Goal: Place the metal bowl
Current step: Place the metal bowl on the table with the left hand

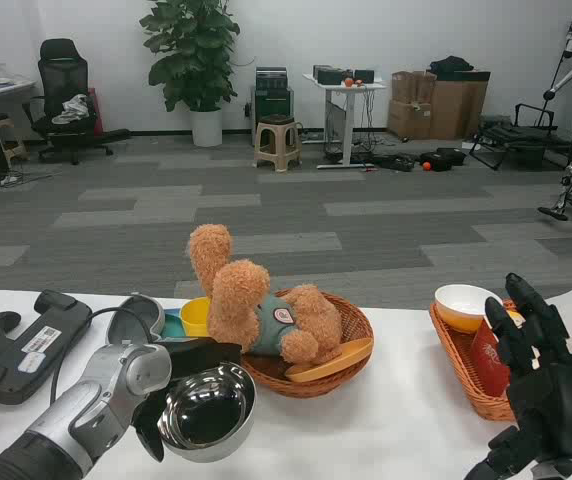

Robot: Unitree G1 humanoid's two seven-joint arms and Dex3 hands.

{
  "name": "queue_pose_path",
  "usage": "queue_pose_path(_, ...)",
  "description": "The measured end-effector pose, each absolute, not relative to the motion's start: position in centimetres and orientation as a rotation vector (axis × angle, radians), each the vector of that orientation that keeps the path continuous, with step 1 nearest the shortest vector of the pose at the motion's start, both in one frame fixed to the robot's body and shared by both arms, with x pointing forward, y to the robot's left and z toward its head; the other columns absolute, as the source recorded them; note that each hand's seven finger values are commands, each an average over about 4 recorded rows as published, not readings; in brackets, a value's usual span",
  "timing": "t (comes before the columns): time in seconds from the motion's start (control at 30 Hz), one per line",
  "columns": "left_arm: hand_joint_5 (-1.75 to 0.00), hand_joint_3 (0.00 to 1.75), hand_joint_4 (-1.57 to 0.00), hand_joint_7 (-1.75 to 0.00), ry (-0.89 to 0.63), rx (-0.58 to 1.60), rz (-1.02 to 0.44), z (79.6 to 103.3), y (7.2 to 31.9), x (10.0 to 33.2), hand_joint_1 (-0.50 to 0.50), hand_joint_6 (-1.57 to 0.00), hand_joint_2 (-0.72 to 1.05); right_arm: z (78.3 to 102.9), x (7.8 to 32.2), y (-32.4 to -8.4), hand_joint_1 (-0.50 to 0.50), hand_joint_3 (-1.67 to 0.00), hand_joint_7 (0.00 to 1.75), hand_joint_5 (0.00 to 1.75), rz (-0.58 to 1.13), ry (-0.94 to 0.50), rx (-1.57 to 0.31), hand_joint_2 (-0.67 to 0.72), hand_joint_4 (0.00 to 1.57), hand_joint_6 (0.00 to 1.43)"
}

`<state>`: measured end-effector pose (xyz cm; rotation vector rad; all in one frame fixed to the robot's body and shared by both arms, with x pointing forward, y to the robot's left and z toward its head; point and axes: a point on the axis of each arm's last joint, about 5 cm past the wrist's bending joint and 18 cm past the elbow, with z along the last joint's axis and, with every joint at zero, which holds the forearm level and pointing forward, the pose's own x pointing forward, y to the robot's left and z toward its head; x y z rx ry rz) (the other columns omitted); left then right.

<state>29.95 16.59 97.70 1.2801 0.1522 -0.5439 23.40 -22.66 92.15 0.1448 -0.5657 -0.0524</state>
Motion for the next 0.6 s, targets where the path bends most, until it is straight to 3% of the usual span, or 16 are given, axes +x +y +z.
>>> queue_pose_path(0.2,-1.75,1.66,-1.57,-1.68,0.198,1.255,-0.55,96.1,17.4,28.8,-0.5,-0.71,0.78,92.5,23.5,-22.7,0.17,0.0,0.42,0.29,-0.043,-0.582,0.141,0.72,0.2,0.0)
queue_pose_path(0.6,-1.75,1.66,-1.57,-1.68,0.199,1.254,-0.55,96.1,17.4,28.7,-0.5,-0.71,0.78,92.5,23.5,-22.7,0.17,0.0,0.42,0.29,-0.043,-0.582,0.141,0.72,0.2,0.0)
